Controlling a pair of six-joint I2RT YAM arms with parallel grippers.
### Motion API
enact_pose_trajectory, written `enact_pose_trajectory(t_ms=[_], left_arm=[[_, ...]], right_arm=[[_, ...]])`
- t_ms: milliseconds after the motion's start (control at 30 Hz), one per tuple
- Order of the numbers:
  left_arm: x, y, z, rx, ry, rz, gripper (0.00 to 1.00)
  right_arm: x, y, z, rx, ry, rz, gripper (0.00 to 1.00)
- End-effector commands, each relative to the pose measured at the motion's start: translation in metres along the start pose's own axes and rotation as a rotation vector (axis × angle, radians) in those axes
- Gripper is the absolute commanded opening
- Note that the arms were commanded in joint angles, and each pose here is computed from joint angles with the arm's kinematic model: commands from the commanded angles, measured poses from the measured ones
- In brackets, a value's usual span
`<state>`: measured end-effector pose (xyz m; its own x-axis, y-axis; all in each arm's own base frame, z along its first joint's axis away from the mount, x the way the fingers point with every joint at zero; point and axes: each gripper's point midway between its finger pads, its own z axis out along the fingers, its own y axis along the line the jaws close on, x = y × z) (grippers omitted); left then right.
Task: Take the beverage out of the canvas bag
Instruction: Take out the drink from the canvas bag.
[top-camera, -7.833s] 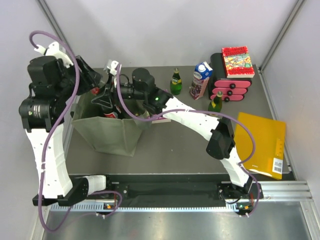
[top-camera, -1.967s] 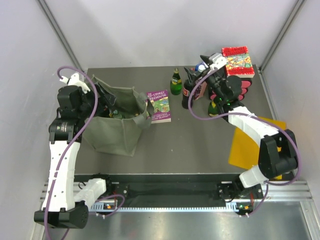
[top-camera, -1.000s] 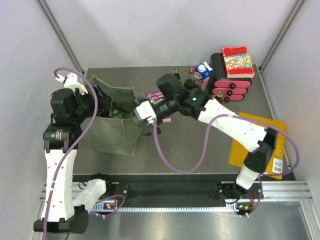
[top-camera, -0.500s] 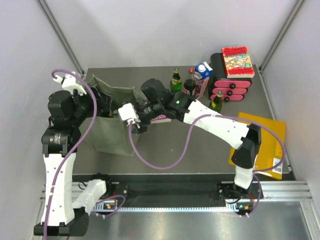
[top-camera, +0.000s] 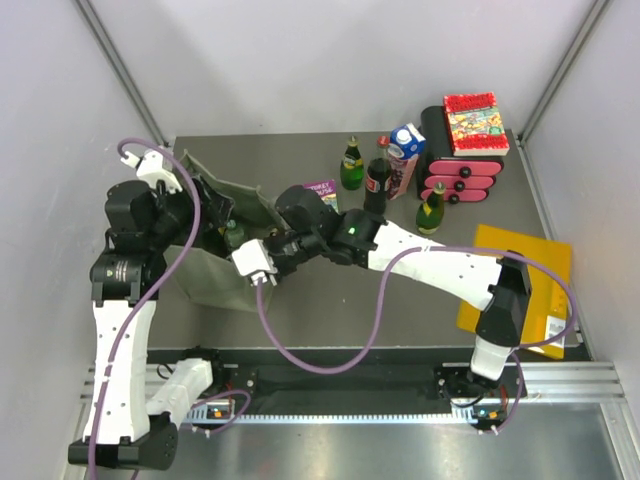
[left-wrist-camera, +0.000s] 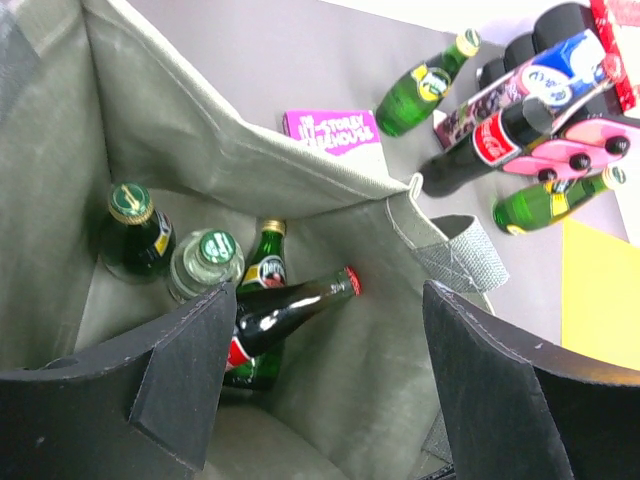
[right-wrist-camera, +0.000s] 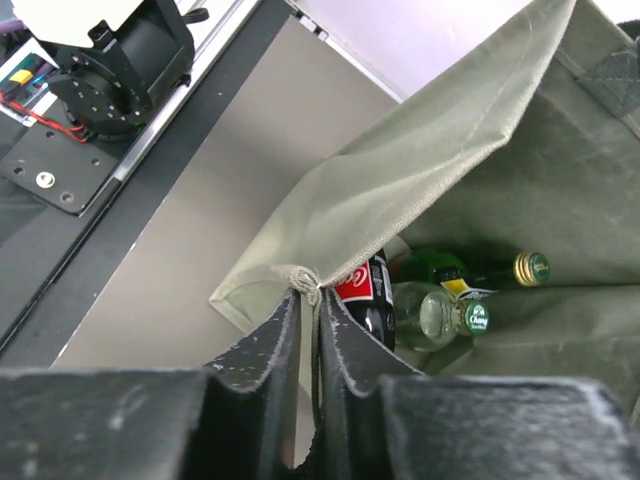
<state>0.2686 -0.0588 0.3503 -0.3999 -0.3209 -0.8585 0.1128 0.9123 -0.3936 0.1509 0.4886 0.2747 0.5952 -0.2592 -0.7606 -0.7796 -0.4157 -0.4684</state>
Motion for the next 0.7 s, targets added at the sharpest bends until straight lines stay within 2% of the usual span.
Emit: enact_pose_trajectory(t_ms=[0, 367, 500, 667], left_arm=[[0.008, -0.004, 0.0, 0.035, 0.027, 0.007, 0.79], [0.038, 0.016, -0.005, -0.061, 0.148, 0.003, 0.79], [0.043, 0.027, 0.001, -0.125, 0.177, -0.037, 0.79], [0.059, 0.031, 0.018, -0.111, 0.206, -0.075, 0.79]], right_arm=[[-0.005, 0.035, 0.016, -0.078, -0.007, -0.006, 0.08], [0.007, 0.067, 0.043, -0.154, -0.029, 0.038, 0.06], [0.005, 0.08, 0.048, -0.218, -0.062, 0.045, 0.06], [0.007, 0.097, 0.051, -0.295, -0.084, 0.055, 0.07]])
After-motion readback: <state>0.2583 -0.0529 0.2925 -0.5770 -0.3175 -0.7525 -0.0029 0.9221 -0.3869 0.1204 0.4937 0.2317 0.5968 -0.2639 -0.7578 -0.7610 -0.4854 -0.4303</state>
